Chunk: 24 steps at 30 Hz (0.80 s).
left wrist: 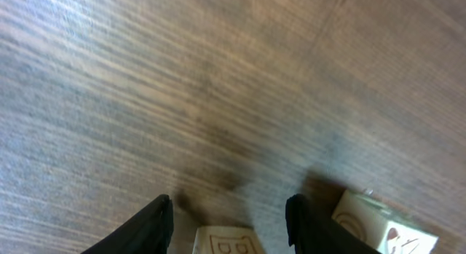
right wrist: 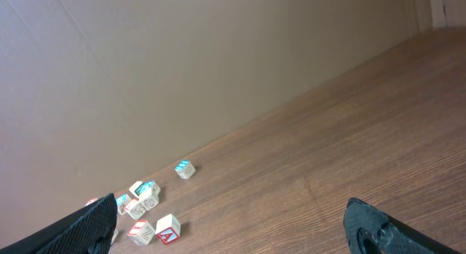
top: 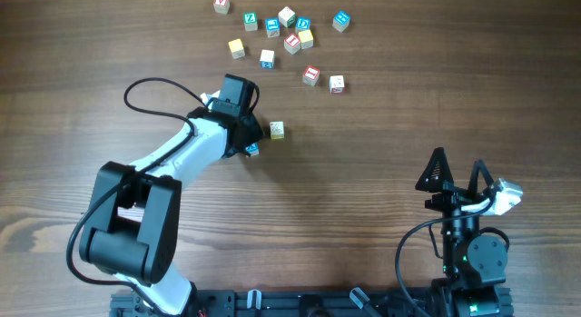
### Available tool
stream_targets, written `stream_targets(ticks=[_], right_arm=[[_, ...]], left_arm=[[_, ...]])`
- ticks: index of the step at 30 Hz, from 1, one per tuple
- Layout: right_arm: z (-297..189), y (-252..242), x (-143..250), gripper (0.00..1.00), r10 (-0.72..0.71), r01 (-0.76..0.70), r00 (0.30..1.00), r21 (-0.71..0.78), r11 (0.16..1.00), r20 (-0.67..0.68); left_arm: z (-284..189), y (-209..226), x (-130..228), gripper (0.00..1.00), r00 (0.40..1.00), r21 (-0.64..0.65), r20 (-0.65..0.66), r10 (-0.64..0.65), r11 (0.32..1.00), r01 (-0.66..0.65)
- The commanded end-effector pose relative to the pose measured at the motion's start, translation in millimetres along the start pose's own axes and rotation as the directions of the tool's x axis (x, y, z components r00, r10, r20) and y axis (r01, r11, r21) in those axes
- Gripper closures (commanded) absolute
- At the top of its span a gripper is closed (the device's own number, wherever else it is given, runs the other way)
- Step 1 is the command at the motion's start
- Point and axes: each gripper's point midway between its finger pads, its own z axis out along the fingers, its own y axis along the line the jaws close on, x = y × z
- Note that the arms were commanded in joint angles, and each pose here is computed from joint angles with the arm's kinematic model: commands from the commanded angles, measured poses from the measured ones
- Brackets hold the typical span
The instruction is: Form a circle
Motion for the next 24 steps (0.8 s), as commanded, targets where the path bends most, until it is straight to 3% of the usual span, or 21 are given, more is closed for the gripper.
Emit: stream_targets(ticks=[1, 4, 6, 8, 14, 24], right_arm=[[-0.2, -1.0, -2.5, 0.00, 0.006, -0.006, 1.000, 0.005, 1.000, 0.012], [-0.2, -1.0, -2.5, 0.00, 0.006, -0.006, 1.000, 0.005, 1.000, 0.012], [-0.2, -1.0, -2.5, 0.00, 0.006, -0.006, 1.000, 0.005, 1.000, 0.012], [-0.2, -1.0, -2.5, 0.00, 0.006, -0.006, 1.000, 0.005, 1.000, 0.012], [-0.2, -1.0, -2.5, 0.00, 0.006, -0.006, 1.000, 0.005, 1.000, 0.012], [-0.2, -1.0, -2.5, 0.00, 0.006, -0.006, 1.000, 0.005, 1.000, 0.012]], left_arm=[[-18.4, -9.7, -28.0, 0.50, 0.996, 0.039, 0.083, 0.009, 0.999, -0.012], [-26.2, -3.1, -48.4, 0.70, 0.992, 0.045, 0.118, -0.034, 0.999, 0.029], [-24.6, 6.4, -44.9, 0.87, 0.995, 0.016, 0.095, -0.041, 0.999, 0.039], [-23.4, 14.7, -35.1, 0.96, 0.998, -0.021, 0.057, -0.036, 0.999, 0.037], [-16.5, 26.3, 8.2, 0.96, 0.997, -0.073, -0.070, 0.010, 0.997, -0.015], [-14.4, 7.1, 26.6, 0.93, 0.994, -0.038, -0.076, 0.078, 0.996, -0.081]])
